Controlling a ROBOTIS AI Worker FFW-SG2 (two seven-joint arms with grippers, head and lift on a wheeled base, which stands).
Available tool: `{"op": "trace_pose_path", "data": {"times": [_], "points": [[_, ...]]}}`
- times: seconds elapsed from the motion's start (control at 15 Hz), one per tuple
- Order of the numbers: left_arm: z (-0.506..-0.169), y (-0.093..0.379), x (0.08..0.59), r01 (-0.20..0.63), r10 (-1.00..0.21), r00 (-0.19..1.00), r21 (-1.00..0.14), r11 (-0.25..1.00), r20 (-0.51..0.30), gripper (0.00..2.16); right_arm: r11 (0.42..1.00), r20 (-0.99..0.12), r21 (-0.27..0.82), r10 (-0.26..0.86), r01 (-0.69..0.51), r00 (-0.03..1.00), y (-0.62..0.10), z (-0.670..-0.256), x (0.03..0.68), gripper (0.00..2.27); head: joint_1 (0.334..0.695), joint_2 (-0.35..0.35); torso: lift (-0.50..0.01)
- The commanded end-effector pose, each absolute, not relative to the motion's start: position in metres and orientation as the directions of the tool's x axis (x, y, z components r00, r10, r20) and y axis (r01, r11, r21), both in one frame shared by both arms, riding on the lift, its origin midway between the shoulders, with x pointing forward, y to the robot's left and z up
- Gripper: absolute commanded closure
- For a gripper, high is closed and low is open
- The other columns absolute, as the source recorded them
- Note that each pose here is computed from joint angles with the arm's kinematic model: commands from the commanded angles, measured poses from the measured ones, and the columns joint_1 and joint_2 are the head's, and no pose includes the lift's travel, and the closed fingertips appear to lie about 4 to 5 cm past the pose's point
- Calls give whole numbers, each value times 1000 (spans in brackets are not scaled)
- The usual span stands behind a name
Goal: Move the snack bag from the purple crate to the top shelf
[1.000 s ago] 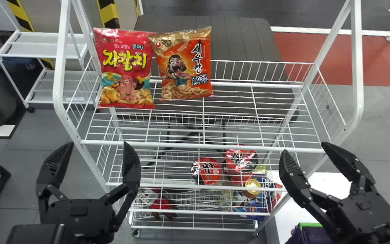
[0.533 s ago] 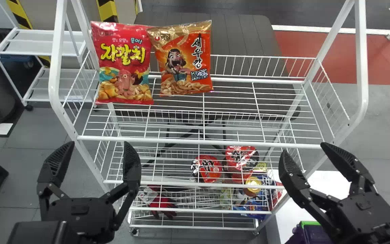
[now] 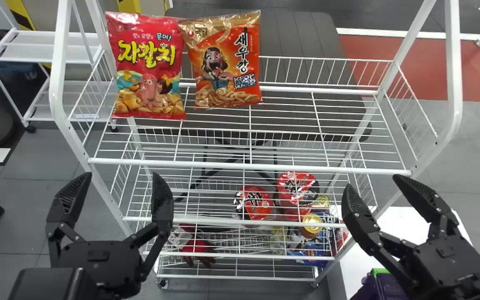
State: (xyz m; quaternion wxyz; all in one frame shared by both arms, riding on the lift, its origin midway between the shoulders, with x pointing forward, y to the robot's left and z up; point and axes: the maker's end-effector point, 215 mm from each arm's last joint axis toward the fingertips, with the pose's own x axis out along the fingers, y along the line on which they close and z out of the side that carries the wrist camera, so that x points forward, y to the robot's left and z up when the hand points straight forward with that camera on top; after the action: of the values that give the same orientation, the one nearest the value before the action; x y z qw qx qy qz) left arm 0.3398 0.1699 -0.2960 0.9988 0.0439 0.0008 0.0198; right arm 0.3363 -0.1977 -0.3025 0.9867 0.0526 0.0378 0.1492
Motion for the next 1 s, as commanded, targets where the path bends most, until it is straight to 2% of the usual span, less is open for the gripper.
{"op": "trace_pose_path", "data": {"times": [0.0,0.93], "points": [[-296,169,340,-37,38,999,87,996,0,147,950,-62,115,298,-290,952,-199,-303,336,178,695,-48,-65],[-299,169,341,-42,42,999,85,995,0,147,953,-61,119,288,-280,956,-207,-304,336,178,695,-61,-121]]}}
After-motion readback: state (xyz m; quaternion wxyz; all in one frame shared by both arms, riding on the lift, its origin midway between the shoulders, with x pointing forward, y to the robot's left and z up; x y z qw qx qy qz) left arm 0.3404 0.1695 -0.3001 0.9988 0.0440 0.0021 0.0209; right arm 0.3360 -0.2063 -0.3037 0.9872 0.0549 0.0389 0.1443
